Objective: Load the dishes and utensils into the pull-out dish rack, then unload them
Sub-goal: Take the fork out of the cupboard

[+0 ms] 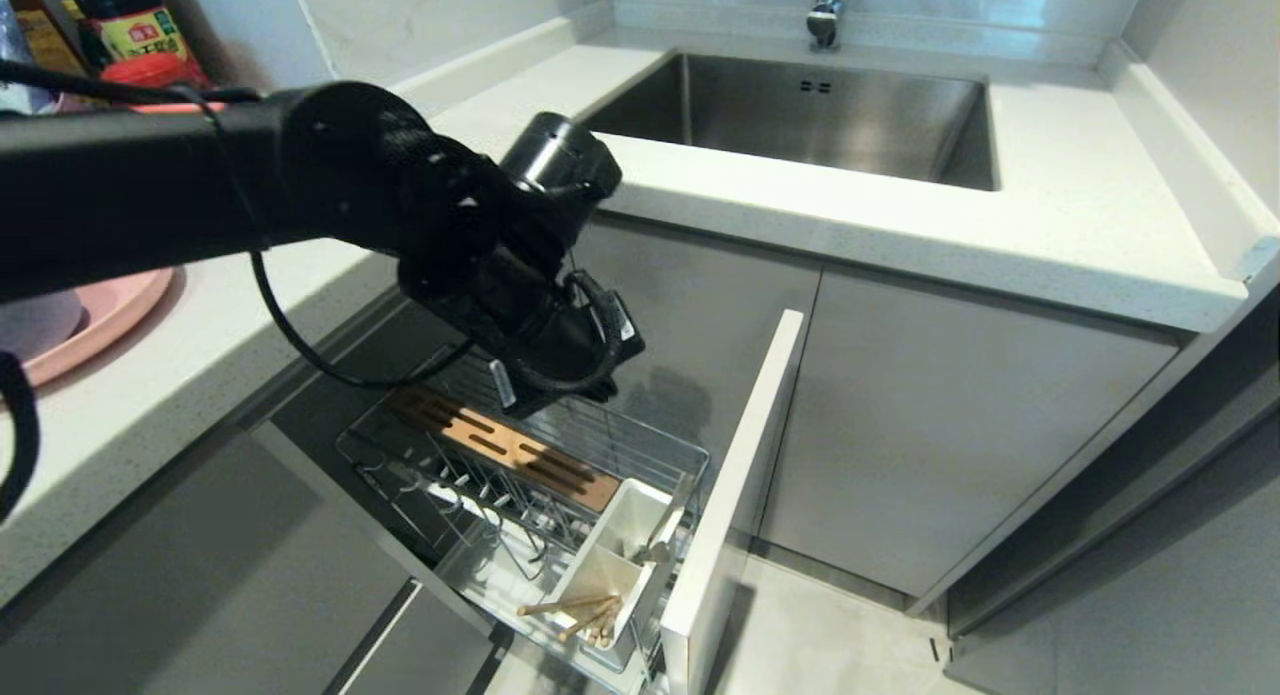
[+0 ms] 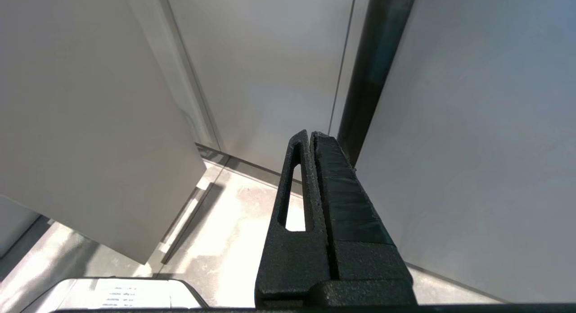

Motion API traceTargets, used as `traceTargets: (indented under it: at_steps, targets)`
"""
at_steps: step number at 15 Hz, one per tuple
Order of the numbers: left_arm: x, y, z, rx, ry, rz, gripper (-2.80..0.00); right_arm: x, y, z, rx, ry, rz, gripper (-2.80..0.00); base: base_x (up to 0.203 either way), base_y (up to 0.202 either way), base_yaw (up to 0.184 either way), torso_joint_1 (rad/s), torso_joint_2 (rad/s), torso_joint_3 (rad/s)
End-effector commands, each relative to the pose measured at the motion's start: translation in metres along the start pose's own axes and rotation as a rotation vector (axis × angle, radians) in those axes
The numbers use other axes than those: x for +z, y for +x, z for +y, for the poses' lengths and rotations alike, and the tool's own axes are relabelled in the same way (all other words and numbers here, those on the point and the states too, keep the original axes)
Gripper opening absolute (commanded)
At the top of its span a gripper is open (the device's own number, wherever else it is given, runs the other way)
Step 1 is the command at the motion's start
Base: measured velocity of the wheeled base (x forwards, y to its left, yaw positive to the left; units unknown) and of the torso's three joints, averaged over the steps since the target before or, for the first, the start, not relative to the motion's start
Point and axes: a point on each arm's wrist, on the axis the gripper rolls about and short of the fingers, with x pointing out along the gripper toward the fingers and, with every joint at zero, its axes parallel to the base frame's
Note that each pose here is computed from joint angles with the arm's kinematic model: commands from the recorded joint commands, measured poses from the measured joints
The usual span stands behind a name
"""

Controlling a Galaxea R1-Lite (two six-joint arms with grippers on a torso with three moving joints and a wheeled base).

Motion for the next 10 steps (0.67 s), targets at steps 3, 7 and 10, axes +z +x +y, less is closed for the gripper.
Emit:
traceTargets:
  at_steps: [3,7,10]
  targets:
    - [-0.017,0.054,-0.010,0.073,-0.007,0.089,0.00,0.000,0.000,0.000,0.000,0.000,0.000,-2.80,0.000,0.000,0.000,0.000,0.00,0.000]
    - [-0.027,0.086,-0.013,0.086,-0.016,0.159,0.00,0.000,0.000,0.000,0.000,0.000,0.000,-2.80,0.000,0.000,0.000,0.000,0.00,0.000]
    - [-0.031,0.104,-0.013,0.106,-0.013,0.174,0.00,0.000,0.000,0.000,0.000,0.000,0.000,-2.80,0.000,0.000,0.000,0.000,0.00,0.000]
